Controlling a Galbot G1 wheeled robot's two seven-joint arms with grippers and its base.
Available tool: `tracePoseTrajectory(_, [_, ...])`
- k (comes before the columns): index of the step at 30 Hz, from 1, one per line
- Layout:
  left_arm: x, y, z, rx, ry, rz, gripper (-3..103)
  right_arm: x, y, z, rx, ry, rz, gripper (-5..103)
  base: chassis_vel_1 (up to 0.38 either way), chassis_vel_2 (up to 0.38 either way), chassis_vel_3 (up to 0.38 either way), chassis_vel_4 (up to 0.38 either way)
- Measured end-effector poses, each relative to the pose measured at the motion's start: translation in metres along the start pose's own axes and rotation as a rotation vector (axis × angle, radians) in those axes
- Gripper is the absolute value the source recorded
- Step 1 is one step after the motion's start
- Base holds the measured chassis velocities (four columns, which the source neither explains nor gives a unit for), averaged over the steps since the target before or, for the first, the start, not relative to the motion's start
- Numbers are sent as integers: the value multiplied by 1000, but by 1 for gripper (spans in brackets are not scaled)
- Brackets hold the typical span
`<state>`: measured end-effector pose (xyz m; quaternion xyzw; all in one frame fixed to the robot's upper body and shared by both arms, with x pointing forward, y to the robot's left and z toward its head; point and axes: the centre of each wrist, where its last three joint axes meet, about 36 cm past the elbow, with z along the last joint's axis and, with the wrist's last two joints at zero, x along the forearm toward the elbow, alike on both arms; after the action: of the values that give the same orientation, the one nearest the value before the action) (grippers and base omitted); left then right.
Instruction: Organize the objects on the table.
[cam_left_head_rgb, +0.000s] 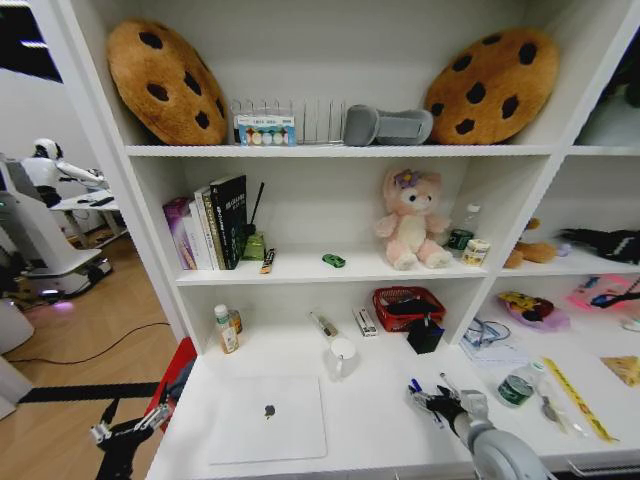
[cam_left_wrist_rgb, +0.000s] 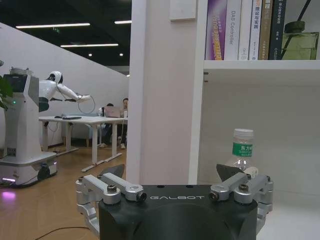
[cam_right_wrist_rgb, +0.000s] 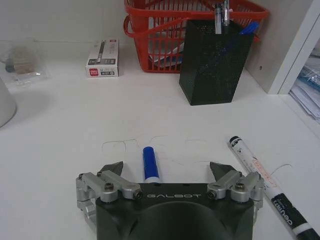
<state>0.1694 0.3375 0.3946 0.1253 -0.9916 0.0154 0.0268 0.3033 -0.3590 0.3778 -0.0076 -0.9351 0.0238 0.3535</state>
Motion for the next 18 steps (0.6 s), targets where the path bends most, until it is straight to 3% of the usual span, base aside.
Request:
tracePoseTrajectory(2, [0,0,0,1,-1,0,100,-1,0,0,6,-1,-1,96,0,0,0,0])
tracePoseTrajectory(5, [0,0,0,2,-2,-3,100,-5,1,-3,19,-4,-7,75,0,0,0,0])
tracePoseTrajectory(10, [0,1,2,1,3,-8,100,-5,2,-4,20,-5,-10,69,0,0,0,0])
tracePoseTrajectory(12, [0,1,1,2,1,-9,100,-2,4,-3,19,-5,-11,52,0,0,0,0])
tracePoseTrajectory(16, [-1,1,1,3,-1,-9,100,1,5,-1,14,-2,-9,47,0,0,0,0])
tracePoseTrajectory(18, [-2,0,1,3,-2,-7,100,3,5,1,11,1,-6,30,0,0,0,0])
